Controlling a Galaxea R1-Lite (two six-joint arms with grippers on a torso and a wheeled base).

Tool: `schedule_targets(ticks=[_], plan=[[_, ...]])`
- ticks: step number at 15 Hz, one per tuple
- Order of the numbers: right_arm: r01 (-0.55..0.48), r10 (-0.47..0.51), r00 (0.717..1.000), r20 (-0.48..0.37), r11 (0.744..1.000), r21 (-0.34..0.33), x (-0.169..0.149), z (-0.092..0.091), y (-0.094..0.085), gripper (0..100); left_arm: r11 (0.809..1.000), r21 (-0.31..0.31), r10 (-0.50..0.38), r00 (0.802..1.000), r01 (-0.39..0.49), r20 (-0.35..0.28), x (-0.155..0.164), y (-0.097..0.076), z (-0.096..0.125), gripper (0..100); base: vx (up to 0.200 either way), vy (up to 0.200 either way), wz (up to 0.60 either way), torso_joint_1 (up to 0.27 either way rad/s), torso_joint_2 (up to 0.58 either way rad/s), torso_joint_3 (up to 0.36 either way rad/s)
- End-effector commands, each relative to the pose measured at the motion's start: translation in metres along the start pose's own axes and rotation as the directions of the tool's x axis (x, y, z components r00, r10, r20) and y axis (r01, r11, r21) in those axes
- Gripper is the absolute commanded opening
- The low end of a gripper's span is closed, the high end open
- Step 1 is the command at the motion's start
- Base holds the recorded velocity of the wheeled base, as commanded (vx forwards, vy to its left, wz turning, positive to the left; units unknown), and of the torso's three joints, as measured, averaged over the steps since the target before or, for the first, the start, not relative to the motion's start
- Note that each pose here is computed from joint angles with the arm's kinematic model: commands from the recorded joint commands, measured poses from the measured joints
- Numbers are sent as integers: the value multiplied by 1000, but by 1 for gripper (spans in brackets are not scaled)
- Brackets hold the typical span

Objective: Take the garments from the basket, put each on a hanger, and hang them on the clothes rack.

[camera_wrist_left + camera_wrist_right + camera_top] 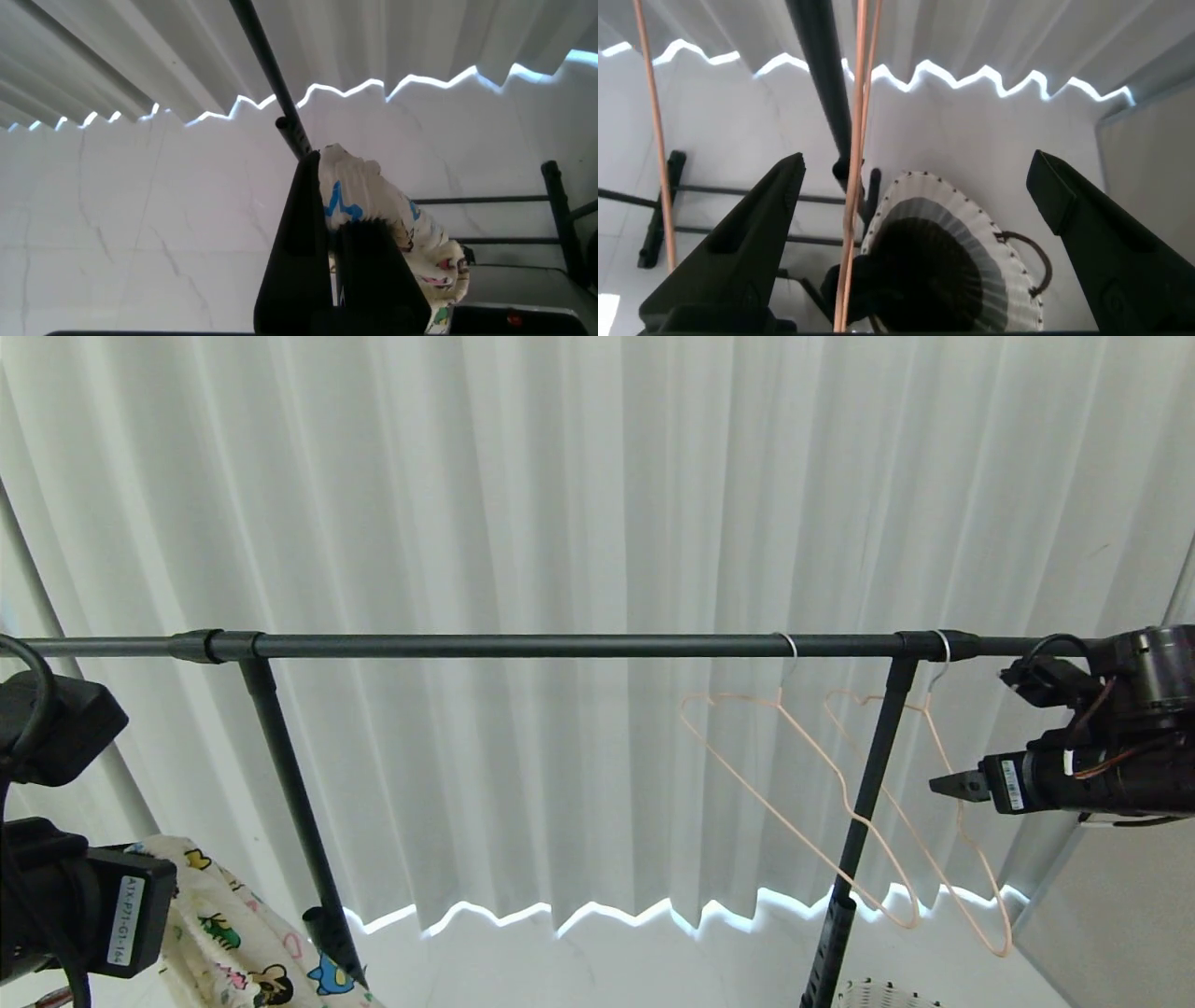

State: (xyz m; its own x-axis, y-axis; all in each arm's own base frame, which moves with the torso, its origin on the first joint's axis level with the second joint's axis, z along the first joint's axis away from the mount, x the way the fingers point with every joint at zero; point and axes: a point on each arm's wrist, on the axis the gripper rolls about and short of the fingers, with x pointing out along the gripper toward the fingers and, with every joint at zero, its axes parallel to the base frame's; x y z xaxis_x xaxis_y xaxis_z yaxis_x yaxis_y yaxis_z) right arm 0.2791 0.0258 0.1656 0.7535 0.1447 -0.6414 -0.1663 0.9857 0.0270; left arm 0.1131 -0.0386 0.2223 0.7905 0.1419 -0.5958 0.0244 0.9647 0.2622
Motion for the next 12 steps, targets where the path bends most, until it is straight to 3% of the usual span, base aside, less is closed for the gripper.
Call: schedule_targets(ticks=[1, 5, 11, 12], plan=[[-26, 26, 997, -66, 1000, -4, 22, -14, 8, 100, 1000, -2, 3, 1000, -3, -3, -1, 1, -5, 0, 0, 0, 0, 0, 0, 0], [-38, 41, 998, -49, 997, 61, 39, -21, 16, 100, 1000, -6, 2, 1000, -2, 10, -6, 4, -14, 0, 0, 0, 0, 0, 0, 0], [-11, 15, 999, -48, 997, 73, 48, -22, 9, 100, 1000, -9, 2, 1000, -1, 13, -6, 4, -13, 0, 0, 0, 0, 0, 0, 0], [-3, 6, 999, -41, 997, 73, 49, -21, 9, 0, 1000, -9, 3, 1000, -3, 13, -6, 4, -13, 0, 0, 0, 0, 0, 0, 0]])
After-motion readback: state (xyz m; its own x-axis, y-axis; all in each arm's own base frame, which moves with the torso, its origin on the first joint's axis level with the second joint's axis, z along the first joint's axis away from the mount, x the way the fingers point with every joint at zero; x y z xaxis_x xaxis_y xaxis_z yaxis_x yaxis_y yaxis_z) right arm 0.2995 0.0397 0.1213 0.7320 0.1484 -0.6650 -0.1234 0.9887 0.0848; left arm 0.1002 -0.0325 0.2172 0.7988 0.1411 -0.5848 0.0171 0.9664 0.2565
